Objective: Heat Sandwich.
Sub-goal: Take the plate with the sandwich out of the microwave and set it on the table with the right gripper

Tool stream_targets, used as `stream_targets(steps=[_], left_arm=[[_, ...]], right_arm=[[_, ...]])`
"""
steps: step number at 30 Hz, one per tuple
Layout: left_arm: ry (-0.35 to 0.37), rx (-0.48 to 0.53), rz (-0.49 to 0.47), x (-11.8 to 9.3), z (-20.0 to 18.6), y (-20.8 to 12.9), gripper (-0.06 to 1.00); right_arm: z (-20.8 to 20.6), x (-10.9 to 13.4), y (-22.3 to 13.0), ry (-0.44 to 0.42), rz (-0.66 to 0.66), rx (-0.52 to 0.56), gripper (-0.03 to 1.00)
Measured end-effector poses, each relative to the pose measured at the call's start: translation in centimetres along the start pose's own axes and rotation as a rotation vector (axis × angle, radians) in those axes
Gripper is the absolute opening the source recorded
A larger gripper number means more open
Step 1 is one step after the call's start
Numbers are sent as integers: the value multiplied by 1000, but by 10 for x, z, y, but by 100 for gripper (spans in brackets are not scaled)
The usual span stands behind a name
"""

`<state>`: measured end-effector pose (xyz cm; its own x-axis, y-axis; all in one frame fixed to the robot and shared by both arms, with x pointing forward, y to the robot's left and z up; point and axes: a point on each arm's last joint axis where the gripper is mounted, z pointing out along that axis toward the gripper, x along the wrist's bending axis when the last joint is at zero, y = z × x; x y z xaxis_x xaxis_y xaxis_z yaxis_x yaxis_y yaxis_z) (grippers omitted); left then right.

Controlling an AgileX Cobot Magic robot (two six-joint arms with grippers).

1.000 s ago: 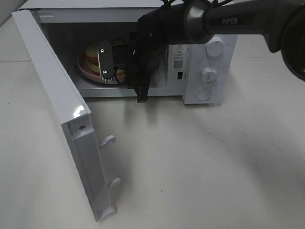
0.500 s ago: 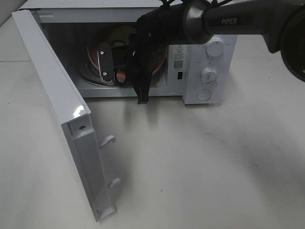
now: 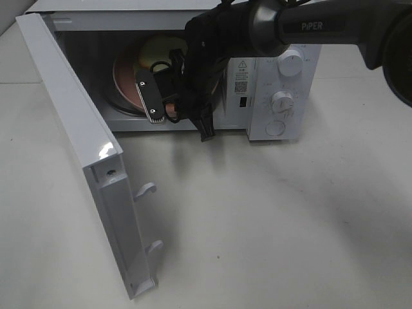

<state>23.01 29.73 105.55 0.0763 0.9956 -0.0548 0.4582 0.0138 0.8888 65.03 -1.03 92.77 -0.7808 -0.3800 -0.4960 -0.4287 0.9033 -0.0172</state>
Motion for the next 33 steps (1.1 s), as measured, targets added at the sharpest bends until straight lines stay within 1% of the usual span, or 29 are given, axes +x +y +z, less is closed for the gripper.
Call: stream_targets(steps=[3,6,8,10,16,20,21,25,33], left_arm=[[0,0,0,0,0,0,99],[0,0,0,0,0,0,99],[0,0,0,0,0,0,99],[0,0,0,0,0,0,99],[0,0,0,0,0,0,99],[0,0,0,0,0,0,99],[0,0,0,0,0,0,99],[0,0,0,0,0,0,99],[0,0,0,0,0,0,99]], right_arm=[[-2,1,0,19,-39,3,2],[-11,3,0,63,-114,-14,2],[-13,4,1,76,-128,-21,2],[-18,6,2,116,-168,-40,2],[-42,4,3,122,-226,-84,2],[-48,8,3,146,-242,-102,2],[-51,13,2,168,-258,-102,2],[-58,21,0,195,-267,-102,2],[-78,32,-1,220,-268,-123,2]])
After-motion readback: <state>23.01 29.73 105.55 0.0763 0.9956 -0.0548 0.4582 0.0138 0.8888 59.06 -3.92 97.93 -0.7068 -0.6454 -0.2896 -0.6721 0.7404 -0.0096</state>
